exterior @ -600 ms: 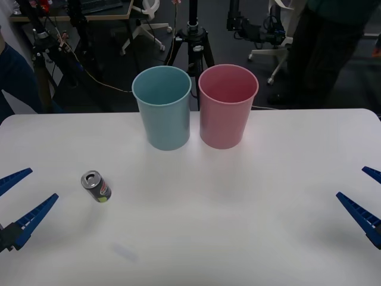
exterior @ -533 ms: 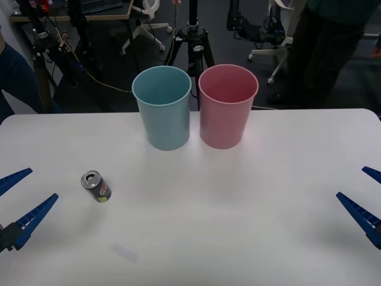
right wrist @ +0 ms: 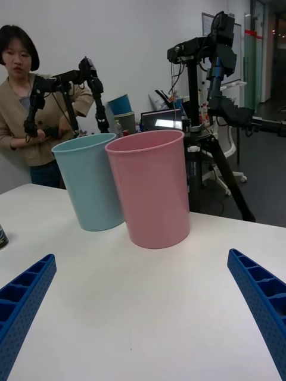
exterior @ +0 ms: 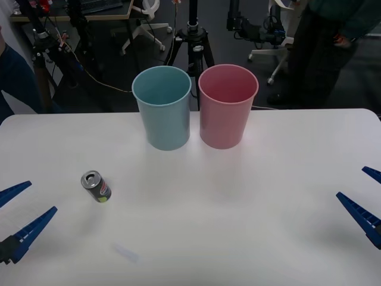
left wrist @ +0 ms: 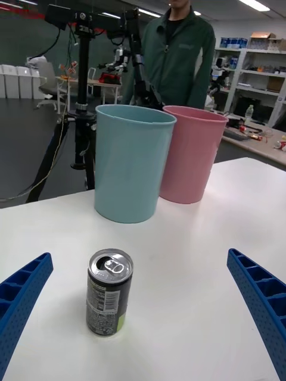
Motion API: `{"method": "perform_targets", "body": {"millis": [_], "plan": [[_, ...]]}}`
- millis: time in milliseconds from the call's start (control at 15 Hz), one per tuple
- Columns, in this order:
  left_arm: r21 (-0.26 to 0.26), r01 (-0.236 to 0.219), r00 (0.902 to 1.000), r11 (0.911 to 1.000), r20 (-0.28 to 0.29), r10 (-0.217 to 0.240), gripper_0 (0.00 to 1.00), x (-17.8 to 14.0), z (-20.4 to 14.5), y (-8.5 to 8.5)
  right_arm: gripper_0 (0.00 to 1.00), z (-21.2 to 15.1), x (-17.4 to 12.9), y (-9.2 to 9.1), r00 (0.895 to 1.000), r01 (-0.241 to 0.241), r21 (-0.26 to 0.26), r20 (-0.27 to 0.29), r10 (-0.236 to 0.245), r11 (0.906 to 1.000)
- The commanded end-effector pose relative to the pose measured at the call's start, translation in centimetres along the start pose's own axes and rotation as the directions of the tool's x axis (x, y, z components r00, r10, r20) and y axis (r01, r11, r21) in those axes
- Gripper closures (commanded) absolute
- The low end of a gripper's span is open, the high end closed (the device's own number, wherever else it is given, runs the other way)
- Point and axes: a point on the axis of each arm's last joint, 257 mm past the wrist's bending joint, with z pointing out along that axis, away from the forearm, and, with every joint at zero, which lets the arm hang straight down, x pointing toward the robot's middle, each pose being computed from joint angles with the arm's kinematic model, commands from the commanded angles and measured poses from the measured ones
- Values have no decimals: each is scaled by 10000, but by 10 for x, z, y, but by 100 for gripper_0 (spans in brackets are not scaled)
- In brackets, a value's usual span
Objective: Grasp the object on the table and drop it into the matching bin: aluminum can to the light blue bin, PET bottle to the pink bin.
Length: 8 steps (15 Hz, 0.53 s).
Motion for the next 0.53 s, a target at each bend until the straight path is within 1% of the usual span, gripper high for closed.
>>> {"method": "perform_targets", "body": {"millis": [67,133,267,467,533], "plan": [[-214,-652,9979,9976,-4,653,0,11,0,4,0,0,0,0,10000,-1,0,-1,1,10000],[-253,-678,9977,9974,-16,678,0,18,2,4,0,0,0,0,10000,-1,0,-1,1,10000],[-154,-624,9980,9979,-133,622,0,39,6,3,0,0,0,0,10000,-1,0,-1,1,10000],[-43,-1076,9934,9942,-407,1073,0,67,12,4,0,0,0,0,10000,-1,0,-1,1,10000],[-25,-1357,9895,9907,-501,1354,0,74,13,7,0,0,0,0,10000,-1,0,-1,1,10000]]}}
